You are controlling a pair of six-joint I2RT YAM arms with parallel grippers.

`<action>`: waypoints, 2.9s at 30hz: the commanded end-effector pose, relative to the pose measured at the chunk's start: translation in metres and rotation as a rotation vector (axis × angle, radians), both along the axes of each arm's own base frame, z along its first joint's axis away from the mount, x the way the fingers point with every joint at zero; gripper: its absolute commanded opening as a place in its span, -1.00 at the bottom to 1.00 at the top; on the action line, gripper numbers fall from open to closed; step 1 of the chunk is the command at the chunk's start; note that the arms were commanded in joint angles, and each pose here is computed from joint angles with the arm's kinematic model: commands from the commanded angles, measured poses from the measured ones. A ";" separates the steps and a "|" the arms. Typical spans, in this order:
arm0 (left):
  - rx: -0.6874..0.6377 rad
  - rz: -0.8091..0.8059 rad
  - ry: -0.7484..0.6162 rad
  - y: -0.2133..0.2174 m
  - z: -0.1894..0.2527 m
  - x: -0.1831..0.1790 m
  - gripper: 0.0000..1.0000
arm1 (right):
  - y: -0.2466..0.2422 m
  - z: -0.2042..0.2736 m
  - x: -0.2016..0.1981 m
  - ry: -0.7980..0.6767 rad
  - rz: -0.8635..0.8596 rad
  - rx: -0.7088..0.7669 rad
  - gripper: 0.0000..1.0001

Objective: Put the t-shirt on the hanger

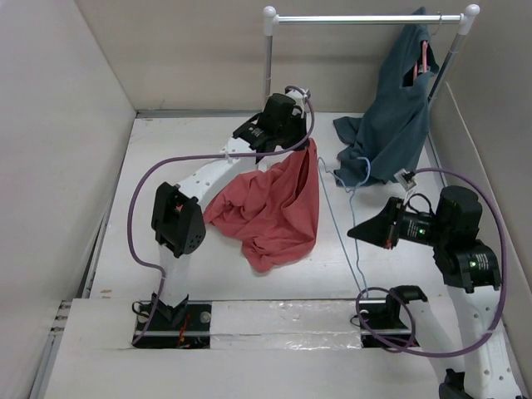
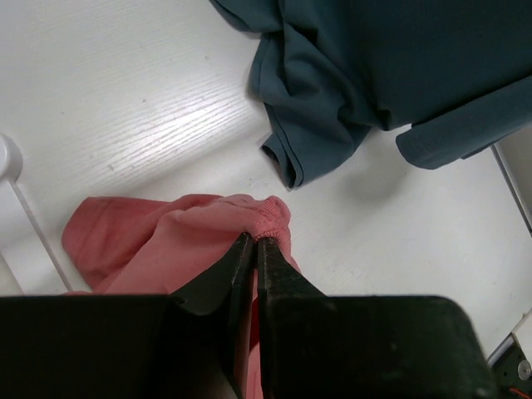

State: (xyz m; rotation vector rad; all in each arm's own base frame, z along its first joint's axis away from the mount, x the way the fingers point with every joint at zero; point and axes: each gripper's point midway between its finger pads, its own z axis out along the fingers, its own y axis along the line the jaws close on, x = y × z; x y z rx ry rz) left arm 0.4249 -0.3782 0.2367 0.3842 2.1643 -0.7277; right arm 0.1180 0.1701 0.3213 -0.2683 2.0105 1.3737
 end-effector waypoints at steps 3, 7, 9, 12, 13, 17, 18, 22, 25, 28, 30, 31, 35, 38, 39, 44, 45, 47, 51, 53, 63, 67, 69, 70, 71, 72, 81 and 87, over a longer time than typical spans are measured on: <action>-0.093 -0.001 -0.052 -0.001 0.044 -0.003 -1.00 | 0.007 -0.003 -0.017 0.053 0.065 0.081 -1.00; -0.118 -0.004 -0.057 0.002 0.050 -0.010 -1.00 | 0.009 -0.011 -0.008 0.062 0.061 0.094 -1.00; -0.126 -0.008 -0.050 0.005 0.052 -0.017 -1.00 | 0.010 -0.008 0.000 0.038 0.047 0.108 -1.00; -0.146 -0.015 -0.040 0.008 0.055 -0.026 -1.00 | 0.014 -0.013 0.014 0.027 0.040 0.104 -1.00; -0.151 -0.016 -0.039 0.009 0.056 -0.028 -1.00 | 0.018 -0.018 0.015 0.040 0.055 0.110 -1.00; -0.156 -0.011 -0.031 0.016 0.058 -0.038 -1.00 | 0.031 -0.021 0.039 0.028 0.035 0.113 -1.00; -0.156 -0.011 -0.031 0.017 0.058 -0.039 -1.00 | 0.033 -0.023 0.044 0.024 0.029 0.105 -1.00; -0.147 -0.011 -0.025 0.021 0.060 -0.044 -1.00 | 0.041 -0.026 0.060 0.004 -0.006 0.070 -1.00; -0.135 0.000 -0.026 0.026 0.063 -0.046 -1.00 | 0.038 -0.016 0.069 -0.060 -0.063 0.054 -1.00; -0.137 -0.002 -0.033 0.030 0.073 -0.052 -1.00 | 0.035 -0.008 0.078 -0.102 -0.108 0.075 -1.00; -0.163 -0.020 -0.035 0.031 0.085 -0.059 -1.00 | 0.038 -0.002 0.086 -0.140 -0.133 0.108 -1.00; -0.181 -0.047 -0.026 0.029 0.090 -0.066 -1.00 | 0.039 -0.007 0.090 -0.142 -0.132 0.112 -1.00; -0.228 -0.111 -0.036 0.025 0.118 -0.090 -1.00 | 0.062 -0.008 0.110 -0.172 -0.012 0.171 -1.00; -0.244 -0.140 -0.061 0.024 0.139 -0.108 -1.00 | 0.079 -0.007 0.113 -0.202 0.088 0.163 -1.00; -0.253 -0.144 -0.058 0.025 0.142 -0.112 -1.00 | 0.082 -0.012 0.122 -0.193 0.081 0.154 -1.00; -0.307 -0.170 -0.076 0.037 0.165 -0.135 -1.00 | 0.100 -0.006 0.142 -0.235 0.133 0.174 -1.00; -0.310 -0.174 -0.081 0.038 0.169 -0.137 -1.00 | 0.106 -0.005 0.142 -0.242 0.152 0.178 -1.00; -0.309 -0.172 -0.080 0.043 0.174 -0.142 -1.00 | 0.111 -0.005 0.154 -0.291 0.154 0.192 -1.00; -0.303 -0.154 -0.050 0.052 0.172 -0.151 -1.00 | 0.114 0.023 0.173 -0.450 0.108 0.259 -1.00; -0.293 -0.151 -0.032 0.055 0.169 -0.156 -1.00 | 0.118 0.042 0.187 -0.535 0.101 0.272 -1.00; -0.217 -0.018 -0.018 0.086 0.159 -0.157 -0.61 | 0.129 0.110 0.172 -0.801 -0.058 0.315 -1.00; -0.262 0.044 -0.111 0.098 0.188 -0.152 -0.15 | 0.132 0.112 0.157 -0.821 -0.122 0.312 -1.00; -0.324 0.119 -0.149 0.114 0.212 -0.143 -0.12 | 0.134 0.109 0.147 -0.836 -0.118 0.315 -1.00; -0.346 0.175 -0.164 0.124 0.221 -0.137 -0.12 | 0.135 0.110 0.141 -0.841 -0.113 0.324 -1.00; -0.382 0.200 -0.190 0.127 0.234 -0.136 -0.10 | 0.134 0.107 0.140 -0.845 -0.112 0.327 -1.00; -0.426 0.240 -0.202 0.136 0.245 -0.136 -0.07 | 0.133 0.108 0.137 -0.847 -0.109 0.347 -1.00; -0.611 0.390 -0.281 0.151 0.290 -0.113 0.16 | 0.121 0.106 0.134 -0.854 -0.105 0.366 -1.00; -0.593 0.341 -0.208 0.134 0.280 -0.081 0.47 | 0.118 0.112 0.125 -0.858 -0.074 0.374 -1.00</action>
